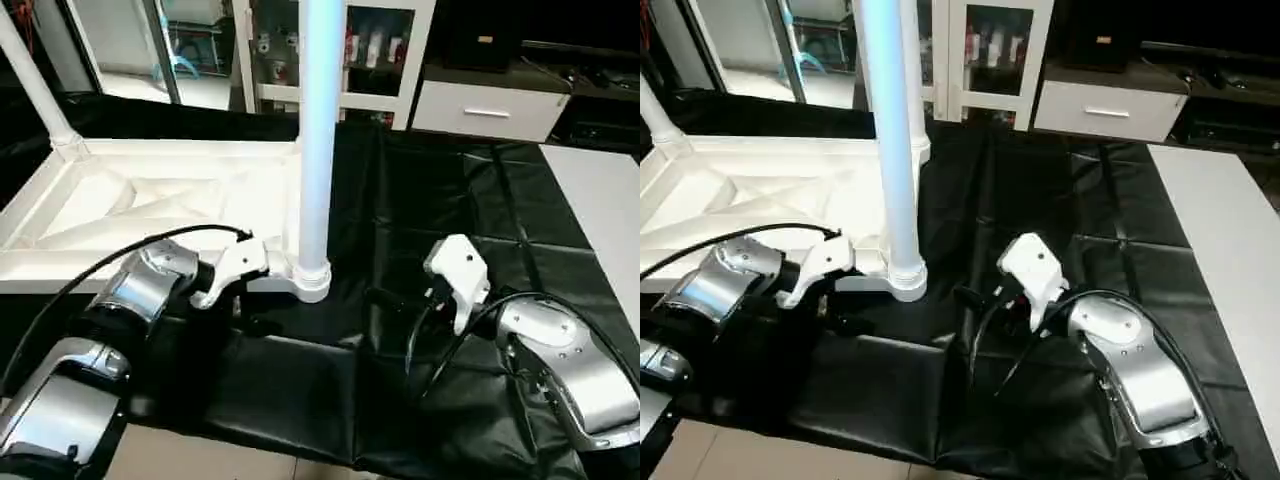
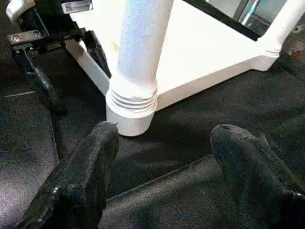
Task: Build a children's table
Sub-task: Rotate table base
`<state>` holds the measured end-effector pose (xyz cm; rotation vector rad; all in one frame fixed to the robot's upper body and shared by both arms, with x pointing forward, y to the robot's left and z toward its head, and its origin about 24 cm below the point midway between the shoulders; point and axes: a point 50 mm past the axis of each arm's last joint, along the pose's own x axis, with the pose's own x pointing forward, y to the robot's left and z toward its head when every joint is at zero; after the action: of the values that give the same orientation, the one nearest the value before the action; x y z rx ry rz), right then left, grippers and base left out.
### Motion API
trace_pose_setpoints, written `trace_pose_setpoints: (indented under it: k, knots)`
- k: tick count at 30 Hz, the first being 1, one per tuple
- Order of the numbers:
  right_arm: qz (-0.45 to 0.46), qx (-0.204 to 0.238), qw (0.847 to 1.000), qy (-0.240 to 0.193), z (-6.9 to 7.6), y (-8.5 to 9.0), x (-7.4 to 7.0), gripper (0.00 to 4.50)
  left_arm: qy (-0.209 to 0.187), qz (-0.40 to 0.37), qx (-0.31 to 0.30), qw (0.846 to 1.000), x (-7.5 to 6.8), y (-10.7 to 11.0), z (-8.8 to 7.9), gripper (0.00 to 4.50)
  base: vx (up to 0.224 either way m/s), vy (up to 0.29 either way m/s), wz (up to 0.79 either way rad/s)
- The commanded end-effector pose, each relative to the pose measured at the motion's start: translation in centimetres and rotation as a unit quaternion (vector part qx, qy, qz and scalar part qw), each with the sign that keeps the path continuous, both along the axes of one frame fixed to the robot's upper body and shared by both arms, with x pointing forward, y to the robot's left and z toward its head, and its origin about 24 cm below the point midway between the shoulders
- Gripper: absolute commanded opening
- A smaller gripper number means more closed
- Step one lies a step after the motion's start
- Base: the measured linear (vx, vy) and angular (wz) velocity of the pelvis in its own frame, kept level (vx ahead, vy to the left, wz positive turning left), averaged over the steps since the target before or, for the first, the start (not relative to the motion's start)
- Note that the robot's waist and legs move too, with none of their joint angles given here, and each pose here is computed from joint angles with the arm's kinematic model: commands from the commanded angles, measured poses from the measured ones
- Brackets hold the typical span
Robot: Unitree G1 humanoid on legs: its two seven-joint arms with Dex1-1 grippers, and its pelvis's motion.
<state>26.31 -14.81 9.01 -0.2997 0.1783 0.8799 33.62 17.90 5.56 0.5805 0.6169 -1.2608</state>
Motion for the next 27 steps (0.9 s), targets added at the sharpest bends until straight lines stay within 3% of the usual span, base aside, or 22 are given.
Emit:
trace_pose_setpoints:
  k: [1,9,10,12,16,25,27]
  knots:
    - [0.007,-0.006,1.000,-0.008,0.1,0.0,-0.1,3.43,-0.017,-0.005,-0.001,1.000,0.6,-0.2,0.9,4.09,0.000,0.000,0.00]
    - [0.010,-0.006,1.000,-0.009,0.0,0.1,-0.3,3.43,-0.030,0.007,0.009,0.999,0.9,0.8,1.2,3.53,0.000,0.000,0.00]
    - [0.011,-0.005,1.000,-0.008,-0.1,0.1,-0.4,3.43,-0.028,0.008,0.017,0.999,0.9,1.0,1.2,3.30,0.000,0.000,0.00]
    - [0.012,-0.005,1.000,-0.008,-0.1,0.1,-0.4,3.43,-0.028,0.009,0.020,0.999,0.9,1.2,1.2,3.30,0.000,0.000,0.00]
    - [0.012,-0.006,1.000,-0.008,-0.1,0.0,-0.5,3.43,-0.034,0.019,0.031,0.999,1.2,1.7,1.3,2.82,0.000,0.000,0.00]
    - [0.011,-0.007,1.000,-0.010,-0.1,0.1,-0.5,3.43,-0.044,0.026,0.026,0.998,1.4,1.5,1.1,1.97,0.000,0.000,0.00]
    - [0.011,-0.008,1.000,-0.010,-0.2,0.1,-0.6,3.43,-0.046,0.027,0.024,0.998,1.5,1.4,1.0,1.95,0.000,0.000,0.00]
